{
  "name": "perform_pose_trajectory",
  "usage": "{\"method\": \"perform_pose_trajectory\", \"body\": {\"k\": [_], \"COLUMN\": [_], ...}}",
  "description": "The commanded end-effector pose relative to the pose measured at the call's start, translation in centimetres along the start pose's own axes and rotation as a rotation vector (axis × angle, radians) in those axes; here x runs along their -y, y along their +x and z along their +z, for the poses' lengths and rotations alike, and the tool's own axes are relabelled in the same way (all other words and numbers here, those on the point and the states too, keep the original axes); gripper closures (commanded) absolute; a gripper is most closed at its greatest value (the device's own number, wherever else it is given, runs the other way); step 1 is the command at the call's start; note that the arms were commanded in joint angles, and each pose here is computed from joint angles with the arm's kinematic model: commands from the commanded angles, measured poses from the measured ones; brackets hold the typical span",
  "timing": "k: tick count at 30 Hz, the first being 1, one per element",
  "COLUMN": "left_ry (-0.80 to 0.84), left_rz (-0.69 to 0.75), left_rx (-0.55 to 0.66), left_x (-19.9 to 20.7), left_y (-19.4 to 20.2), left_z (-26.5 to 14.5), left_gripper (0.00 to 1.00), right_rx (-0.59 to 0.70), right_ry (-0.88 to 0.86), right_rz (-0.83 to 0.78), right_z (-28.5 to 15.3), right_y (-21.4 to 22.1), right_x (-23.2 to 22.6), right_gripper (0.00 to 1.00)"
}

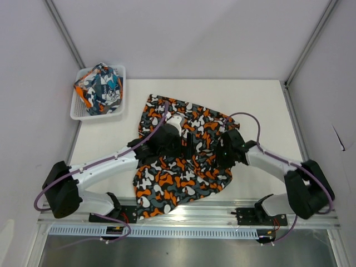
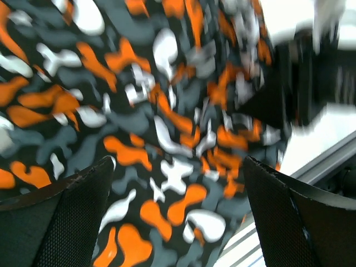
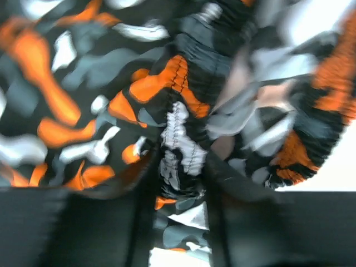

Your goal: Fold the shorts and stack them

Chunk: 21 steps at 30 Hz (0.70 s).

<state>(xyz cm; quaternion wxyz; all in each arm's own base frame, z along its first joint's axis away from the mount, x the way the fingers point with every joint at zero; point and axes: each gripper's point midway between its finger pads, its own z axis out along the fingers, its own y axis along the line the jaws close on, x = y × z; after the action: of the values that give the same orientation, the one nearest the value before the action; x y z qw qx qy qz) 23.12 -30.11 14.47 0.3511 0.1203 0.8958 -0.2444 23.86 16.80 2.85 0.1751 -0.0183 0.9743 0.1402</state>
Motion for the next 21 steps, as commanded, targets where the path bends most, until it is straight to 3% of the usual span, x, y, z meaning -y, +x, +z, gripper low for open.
{"method": "perform_pose_trajectory", "body": {"k": [1,4,5,8,15,21], "left_ry": [0.036,0.069,0.084,0.111,0.119,0.068], "left_rz": [0.032,0.048,0.052,0.069,0.12,0.188], "left_rx": [0.084,0.067,0.062,0.055,0.025,-0.003], "left_x": [0.7,1.1,1.4,2.8,6.8,9.5], "left_y": [-3.0,-2.4,-2.1,-1.0,1.2,2.5], "left_z": [-2.7,-3.2,-3.3,-3.3,-1.9,0.4], "left_gripper": [0.01,0.02,0.02,0.02,0.03,0.06], "right_rx": [0.041,0.048,0.06,0.124,0.209,0.255], "right_ry": [-0.31,-0.402,-0.41,-0.334,-0.217,-0.289], "right_rz": [-0.034,-0.024,-0.024,0.012,0.255,0.395], "right_z": [-3.7,-5.5,-6.4,-7.4,-5.8,-4.5], "right_y": [2.1,3.1,3.1,1.5,-3.6,-7.5], "right_x": [-6.3,-7.8,-7.9,-6.3,-0.4,1.8], "right_gripper": [0.74,0.72,0.46,0.09,0.03,0.06]}}
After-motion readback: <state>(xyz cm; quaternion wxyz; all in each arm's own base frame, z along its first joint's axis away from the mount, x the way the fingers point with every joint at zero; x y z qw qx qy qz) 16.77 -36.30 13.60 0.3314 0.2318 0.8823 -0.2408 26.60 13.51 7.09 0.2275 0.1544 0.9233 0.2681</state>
